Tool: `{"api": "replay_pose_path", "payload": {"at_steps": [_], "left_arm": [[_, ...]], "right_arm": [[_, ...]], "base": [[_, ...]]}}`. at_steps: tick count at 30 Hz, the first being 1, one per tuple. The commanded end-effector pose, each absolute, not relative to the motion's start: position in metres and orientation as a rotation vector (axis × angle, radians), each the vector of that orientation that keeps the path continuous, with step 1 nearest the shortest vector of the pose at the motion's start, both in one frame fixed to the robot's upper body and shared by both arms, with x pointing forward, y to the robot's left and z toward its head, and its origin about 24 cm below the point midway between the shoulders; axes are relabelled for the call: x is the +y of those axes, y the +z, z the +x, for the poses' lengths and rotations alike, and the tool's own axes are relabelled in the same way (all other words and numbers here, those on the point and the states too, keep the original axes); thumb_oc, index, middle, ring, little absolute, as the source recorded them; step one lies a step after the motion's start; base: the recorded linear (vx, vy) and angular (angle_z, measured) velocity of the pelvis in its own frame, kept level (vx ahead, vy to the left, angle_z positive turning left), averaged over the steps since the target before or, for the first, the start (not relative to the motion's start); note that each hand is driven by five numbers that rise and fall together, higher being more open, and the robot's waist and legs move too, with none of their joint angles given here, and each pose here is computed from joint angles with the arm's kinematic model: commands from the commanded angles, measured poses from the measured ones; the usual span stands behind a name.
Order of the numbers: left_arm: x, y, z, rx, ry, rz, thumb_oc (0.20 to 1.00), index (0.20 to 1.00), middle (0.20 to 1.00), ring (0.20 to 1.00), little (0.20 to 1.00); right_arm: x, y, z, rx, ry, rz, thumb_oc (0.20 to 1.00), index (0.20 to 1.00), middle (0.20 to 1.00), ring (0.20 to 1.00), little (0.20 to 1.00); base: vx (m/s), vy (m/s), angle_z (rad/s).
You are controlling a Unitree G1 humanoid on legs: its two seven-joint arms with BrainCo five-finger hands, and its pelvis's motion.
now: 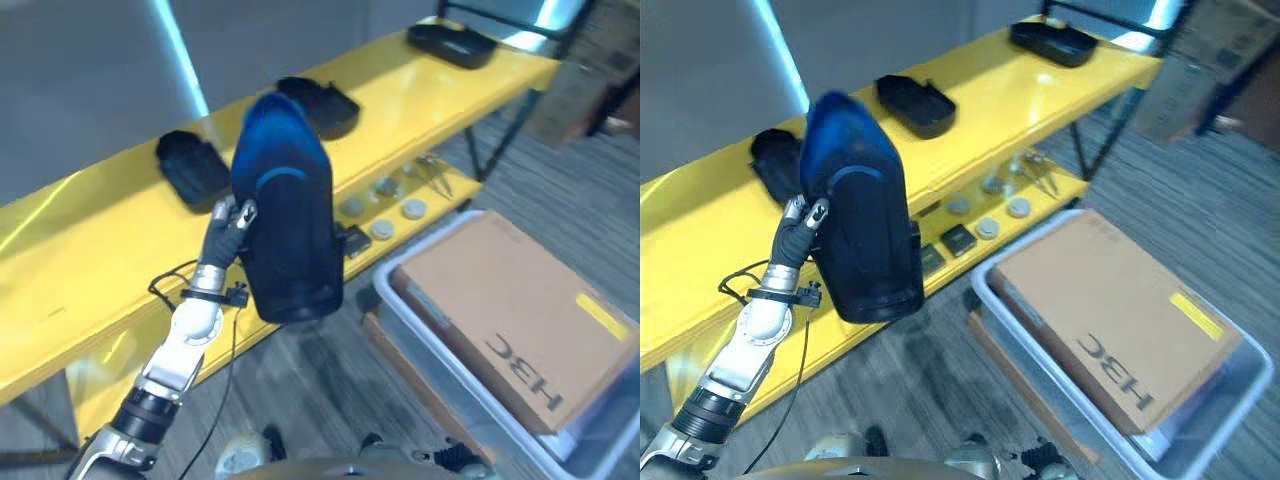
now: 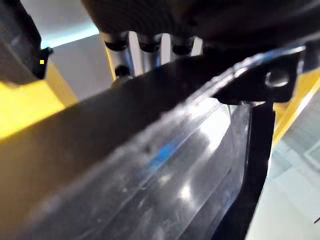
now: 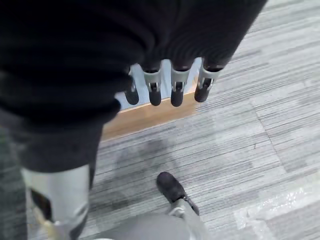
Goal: Move parts from the plastic box to the shelf.
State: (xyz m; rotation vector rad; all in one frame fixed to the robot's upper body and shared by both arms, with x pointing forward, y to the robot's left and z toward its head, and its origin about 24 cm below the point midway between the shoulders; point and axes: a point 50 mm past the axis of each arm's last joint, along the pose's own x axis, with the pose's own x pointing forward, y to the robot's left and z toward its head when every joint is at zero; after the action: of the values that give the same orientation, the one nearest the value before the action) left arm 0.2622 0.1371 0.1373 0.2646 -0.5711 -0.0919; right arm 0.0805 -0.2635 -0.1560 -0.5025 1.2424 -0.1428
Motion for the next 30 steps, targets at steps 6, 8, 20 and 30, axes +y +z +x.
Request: {"api": "replay_pose_path", "payload": {"at_steps": [6,8,20,30], "left_arm": [[0.157,0.174,0.255,-0.760,-0.049,0.350,0.200,0.200,0.200,0.200,0.200],[0.158,0.177,0.253,-0.776,-0.057,0.361,0.200,0.200,0.200,0.200,0.200],[0.161,0.178,0.250,-0.774,-0.038,0.220,0.200,0.200,0.200,0.200,0.200],[0.187,0.180,0.258,-0.748,0.060,0.254,0.200,0.200,0.200,0.200,0.200]], "right_arm": [[-0.242,-0.160,0.095,1.234,-0.102,-0.485,1.000,1.000,1.000,1.000,1.000],[-0.231,-0.158,0.112,1.171,-0.081,-0.477,1.000,1.000,1.000,1.000,1.000],[-0.196,-0.157,0.133,1.064,0.128,-0.550,1.000,1.000,1.000,1.000,1.000],[-0.257,-0.154,0.100,1.192,-0.217,-0.444,1.000,1.000,1.000,1.000,1.000]], "base": [[0.07,0.186,0.76],[-0.05,0.118,0.06],[0.08,-0.055,0.68],[0.12,0.293,0.44]]}}
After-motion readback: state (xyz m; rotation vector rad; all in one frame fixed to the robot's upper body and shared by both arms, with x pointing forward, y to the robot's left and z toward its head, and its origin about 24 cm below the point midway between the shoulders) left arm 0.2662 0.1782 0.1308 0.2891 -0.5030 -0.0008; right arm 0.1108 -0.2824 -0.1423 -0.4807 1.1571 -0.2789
